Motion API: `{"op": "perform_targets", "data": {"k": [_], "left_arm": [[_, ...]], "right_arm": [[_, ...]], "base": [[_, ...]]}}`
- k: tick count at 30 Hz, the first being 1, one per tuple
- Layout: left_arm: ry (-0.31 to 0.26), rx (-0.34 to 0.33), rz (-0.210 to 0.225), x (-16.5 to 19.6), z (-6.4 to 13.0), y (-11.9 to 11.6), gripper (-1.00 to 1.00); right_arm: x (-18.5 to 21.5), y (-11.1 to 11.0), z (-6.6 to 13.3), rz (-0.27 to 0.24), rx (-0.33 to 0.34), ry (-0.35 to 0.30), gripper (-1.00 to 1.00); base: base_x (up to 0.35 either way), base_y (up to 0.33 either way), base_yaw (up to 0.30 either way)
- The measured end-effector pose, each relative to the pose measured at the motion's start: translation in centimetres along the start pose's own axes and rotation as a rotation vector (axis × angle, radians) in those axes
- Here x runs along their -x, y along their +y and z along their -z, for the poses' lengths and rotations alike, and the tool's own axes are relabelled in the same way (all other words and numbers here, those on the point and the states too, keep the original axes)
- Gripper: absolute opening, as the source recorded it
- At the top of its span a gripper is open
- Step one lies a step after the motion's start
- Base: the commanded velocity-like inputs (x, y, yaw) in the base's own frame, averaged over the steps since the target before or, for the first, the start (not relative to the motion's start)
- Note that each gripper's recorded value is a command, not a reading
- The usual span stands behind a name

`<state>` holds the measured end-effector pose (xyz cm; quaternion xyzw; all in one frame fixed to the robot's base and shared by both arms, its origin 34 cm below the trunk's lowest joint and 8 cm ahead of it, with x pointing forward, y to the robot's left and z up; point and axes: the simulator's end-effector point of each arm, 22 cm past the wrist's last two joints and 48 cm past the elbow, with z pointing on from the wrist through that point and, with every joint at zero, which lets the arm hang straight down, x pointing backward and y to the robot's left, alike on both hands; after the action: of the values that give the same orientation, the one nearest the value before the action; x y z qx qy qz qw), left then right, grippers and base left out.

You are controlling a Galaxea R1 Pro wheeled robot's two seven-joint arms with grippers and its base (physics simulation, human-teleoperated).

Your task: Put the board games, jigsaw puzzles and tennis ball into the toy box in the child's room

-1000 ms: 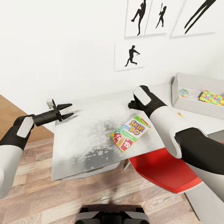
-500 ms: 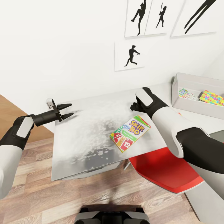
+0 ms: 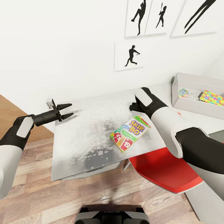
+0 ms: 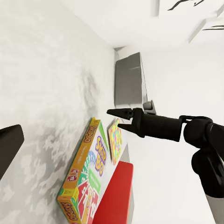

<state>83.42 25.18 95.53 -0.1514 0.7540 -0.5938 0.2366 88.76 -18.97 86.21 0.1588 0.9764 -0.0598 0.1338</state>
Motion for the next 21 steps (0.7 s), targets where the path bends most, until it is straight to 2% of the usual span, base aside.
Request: {"op": "perform_targets", "data": {"k": [21], "left_arm": [[0.007,0.015,0.024,-0.5,-0.3,2.0,1.0]], "right_arm": [[-0.9,-0.5,-2.2,0.002,-0.015,0.029,1.0]], "base": [[0.0,0.0,0.0]]}}
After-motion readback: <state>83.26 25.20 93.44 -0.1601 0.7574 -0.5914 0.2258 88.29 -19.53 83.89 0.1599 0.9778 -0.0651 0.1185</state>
